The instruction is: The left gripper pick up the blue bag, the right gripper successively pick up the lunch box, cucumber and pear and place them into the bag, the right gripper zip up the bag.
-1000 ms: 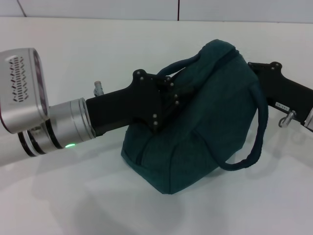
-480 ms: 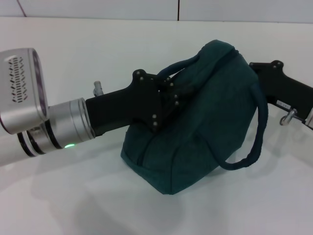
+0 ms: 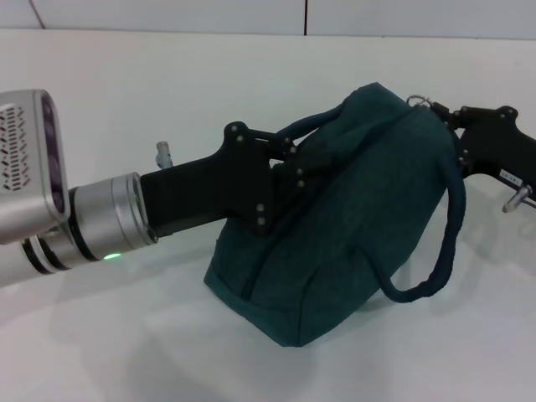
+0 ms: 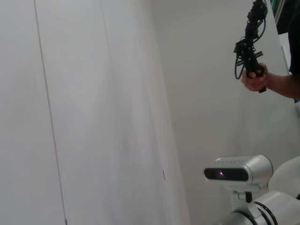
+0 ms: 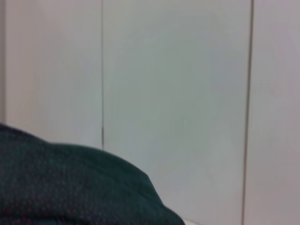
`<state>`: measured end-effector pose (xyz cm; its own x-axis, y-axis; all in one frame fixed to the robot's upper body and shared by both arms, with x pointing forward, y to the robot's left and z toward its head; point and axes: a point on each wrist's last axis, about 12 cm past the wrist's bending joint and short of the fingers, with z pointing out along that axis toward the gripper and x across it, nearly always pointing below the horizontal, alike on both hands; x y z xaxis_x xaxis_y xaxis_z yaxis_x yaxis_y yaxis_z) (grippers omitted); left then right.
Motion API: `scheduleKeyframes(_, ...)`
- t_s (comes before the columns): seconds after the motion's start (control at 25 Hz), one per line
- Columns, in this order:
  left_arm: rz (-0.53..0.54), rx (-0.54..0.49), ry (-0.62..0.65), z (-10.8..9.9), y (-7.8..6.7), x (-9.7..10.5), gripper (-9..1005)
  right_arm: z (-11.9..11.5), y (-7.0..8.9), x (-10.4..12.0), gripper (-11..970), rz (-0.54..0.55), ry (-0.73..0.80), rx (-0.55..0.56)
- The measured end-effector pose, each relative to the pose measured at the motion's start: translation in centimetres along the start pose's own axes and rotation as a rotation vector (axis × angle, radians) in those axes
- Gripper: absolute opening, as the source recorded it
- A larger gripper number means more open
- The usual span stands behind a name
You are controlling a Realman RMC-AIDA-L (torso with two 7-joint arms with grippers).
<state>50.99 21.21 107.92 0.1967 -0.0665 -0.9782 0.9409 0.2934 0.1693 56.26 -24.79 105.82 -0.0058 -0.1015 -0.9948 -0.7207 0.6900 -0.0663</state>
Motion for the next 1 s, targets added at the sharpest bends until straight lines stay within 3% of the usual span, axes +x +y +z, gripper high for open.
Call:
scheduleKeyframes(0.44,-0.001,-0.004,-0.003,0.1,0.2,-0.1,73,-1.0,-0.1,1.0,26,0.014,0.038,0.037)
scheduleKeyframes(0.8,-0.067,-0.116,-0.063,-0.5,-0.1,0.4,76,-2.2,-0.3,0.3,32,0.035,-0.040,0.039)
scheduleKeyframes(1.0,-0.082,-0.176,-0.133,-1.5,-1.2,0.6,221,-3.5,-0.8,0.1,202,0.048,-0.089,0.084)
